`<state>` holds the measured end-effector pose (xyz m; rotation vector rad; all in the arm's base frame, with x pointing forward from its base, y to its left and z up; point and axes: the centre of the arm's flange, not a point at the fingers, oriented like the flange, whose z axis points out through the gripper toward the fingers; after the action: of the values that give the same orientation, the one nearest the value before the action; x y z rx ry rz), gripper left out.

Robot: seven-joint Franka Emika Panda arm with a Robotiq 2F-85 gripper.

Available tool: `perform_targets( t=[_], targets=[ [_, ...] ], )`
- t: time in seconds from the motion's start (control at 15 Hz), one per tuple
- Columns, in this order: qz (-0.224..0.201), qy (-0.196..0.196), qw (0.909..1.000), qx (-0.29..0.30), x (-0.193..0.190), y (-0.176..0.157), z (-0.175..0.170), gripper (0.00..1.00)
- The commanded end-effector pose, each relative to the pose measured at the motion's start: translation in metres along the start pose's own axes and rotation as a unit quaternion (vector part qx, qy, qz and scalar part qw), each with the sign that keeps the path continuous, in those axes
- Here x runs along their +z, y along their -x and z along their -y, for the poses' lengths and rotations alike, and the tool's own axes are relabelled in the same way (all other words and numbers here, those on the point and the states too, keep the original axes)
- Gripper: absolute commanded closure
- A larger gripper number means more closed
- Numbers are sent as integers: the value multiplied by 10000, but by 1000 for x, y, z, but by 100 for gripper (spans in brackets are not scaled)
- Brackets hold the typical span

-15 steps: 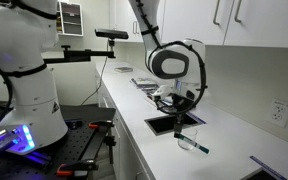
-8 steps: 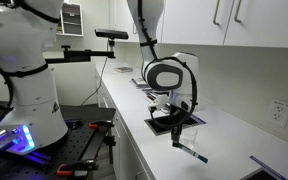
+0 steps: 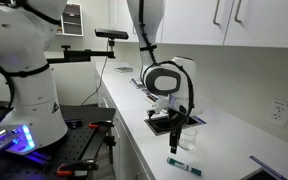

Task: Put the marker on the countertop

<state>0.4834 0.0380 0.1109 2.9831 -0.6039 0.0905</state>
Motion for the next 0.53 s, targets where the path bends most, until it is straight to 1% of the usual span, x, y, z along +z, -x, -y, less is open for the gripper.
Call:
perform_targets(
  t=[0.0,0.07,0.13,0.27,0.33,0.47],
  targets=[
    [-134,-199,9995,207,-21,-2,-8,13],
    [-77,-405,9988,245,-31,-4,-10,7],
    [140,-629,9972,387,-44,-9,-10,1],
    [259,-1096,9931,338,-73,-14,-7,0],
    [255,-1249,9915,246,-90,-15,-5,0],
    [296,-1383,9899,21,-120,-17,-2,0]
  ],
)
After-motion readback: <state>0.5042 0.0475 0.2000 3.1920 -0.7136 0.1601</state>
